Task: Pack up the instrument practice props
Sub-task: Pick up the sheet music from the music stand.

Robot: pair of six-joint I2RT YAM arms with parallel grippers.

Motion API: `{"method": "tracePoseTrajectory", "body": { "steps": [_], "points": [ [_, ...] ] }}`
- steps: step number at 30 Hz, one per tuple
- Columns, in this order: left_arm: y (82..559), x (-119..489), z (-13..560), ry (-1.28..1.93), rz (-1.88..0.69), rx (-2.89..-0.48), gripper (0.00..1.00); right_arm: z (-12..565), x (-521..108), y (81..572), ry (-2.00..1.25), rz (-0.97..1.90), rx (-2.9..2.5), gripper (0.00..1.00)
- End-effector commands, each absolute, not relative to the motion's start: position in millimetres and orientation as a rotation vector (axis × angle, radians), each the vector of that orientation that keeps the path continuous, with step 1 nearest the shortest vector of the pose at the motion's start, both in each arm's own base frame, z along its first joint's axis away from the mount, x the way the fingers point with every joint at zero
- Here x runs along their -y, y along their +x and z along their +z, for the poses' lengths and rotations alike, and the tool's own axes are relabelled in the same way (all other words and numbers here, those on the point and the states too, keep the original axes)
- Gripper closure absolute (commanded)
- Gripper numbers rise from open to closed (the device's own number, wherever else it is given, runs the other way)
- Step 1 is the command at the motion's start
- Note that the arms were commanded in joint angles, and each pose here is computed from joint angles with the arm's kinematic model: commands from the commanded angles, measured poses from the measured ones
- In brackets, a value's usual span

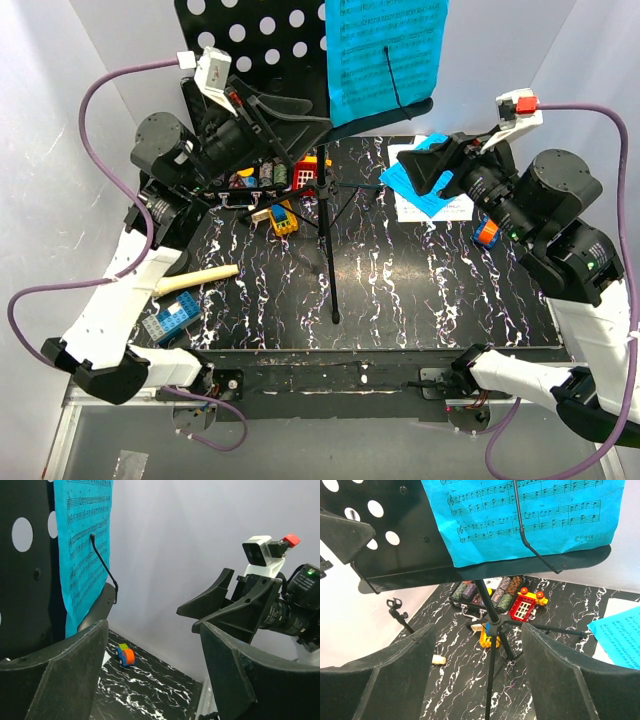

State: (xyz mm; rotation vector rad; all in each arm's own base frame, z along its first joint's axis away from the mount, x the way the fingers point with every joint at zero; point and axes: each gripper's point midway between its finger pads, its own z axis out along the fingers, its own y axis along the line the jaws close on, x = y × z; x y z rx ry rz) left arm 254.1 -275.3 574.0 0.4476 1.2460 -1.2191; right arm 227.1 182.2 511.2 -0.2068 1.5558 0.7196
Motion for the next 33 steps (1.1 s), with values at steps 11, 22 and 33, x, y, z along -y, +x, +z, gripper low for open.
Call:
{"method": "tracePoseTrajectory", "body": {
  "steps": [11, 22, 33],
  "points": [
    [285.6, 306.6, 518.3, 0.262, -0.936, -1.38, 0.27, 516.9, -170.0, 234.0, -0.164, 0.664, -1.471, 0.23],
    [287.4, 289.1, 517.3, 0.068, -0.859, -1.347, 0.27, 519.0, -170.8, 232.0, -0.171, 0.671, -1.465, 0.22],
    [288.2, 285.5, 534.4, 0.062, -0.829, -1.306, 0.25, 519.1, -171.1, 230.3, -0.174, 0.681, -1.465, 0.21]
  ]
}}
